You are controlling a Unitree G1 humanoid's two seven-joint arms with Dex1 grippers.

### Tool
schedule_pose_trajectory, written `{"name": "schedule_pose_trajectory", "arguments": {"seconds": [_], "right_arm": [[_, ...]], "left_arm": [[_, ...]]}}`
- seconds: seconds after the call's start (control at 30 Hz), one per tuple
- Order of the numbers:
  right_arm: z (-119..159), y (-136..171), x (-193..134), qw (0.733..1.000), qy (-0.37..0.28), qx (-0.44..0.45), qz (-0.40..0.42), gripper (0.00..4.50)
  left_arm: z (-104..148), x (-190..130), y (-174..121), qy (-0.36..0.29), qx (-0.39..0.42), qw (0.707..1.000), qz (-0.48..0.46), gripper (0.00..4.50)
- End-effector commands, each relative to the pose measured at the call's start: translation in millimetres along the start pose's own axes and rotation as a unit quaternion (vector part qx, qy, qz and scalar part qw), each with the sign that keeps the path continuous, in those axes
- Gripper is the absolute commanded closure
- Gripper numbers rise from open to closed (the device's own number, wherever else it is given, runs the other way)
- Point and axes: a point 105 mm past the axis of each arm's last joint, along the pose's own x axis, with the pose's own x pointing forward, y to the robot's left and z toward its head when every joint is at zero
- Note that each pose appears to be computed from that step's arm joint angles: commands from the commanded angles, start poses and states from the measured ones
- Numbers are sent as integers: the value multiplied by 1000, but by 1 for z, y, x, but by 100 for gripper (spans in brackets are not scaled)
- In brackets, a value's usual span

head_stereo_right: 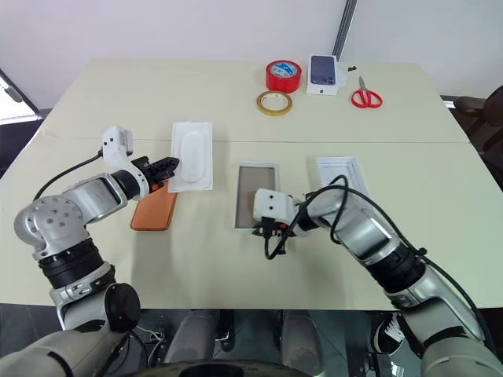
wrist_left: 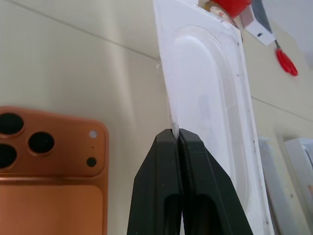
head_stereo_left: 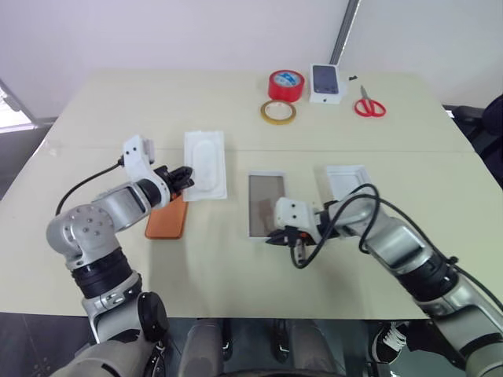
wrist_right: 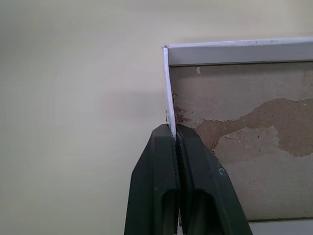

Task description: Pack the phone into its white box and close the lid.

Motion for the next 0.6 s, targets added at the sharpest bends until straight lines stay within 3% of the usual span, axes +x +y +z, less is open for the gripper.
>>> {"name": "schedule_pose_trajectory", "arguments": {"seconds": [0.03, 0.1, 0.2, 0.37, 0.6], "right_arm": [[13, -11, 7, 999, -2, -44, -31, 447], [18, -13, 8, 999, -10, -33, -31, 447], [29, -17, 0, 999, -36, -14, -33, 360], [30, -36, -33, 995, -51, 3, -89, 107], [7, -55, -80, 986, -37, 35, -158, 107]], "left_arm": [[7, -3, -17, -13, 15, 1000, -24, 450], [3, -3, -21, -8, 19, 999, -28, 450], [-2, -3, -27, -3, 16, 999, -34, 450], [-17, 2, -38, 21, 22, 999, -35, 450], [-50, 14, -57, 70, 16, 997, -26, 450]]}}
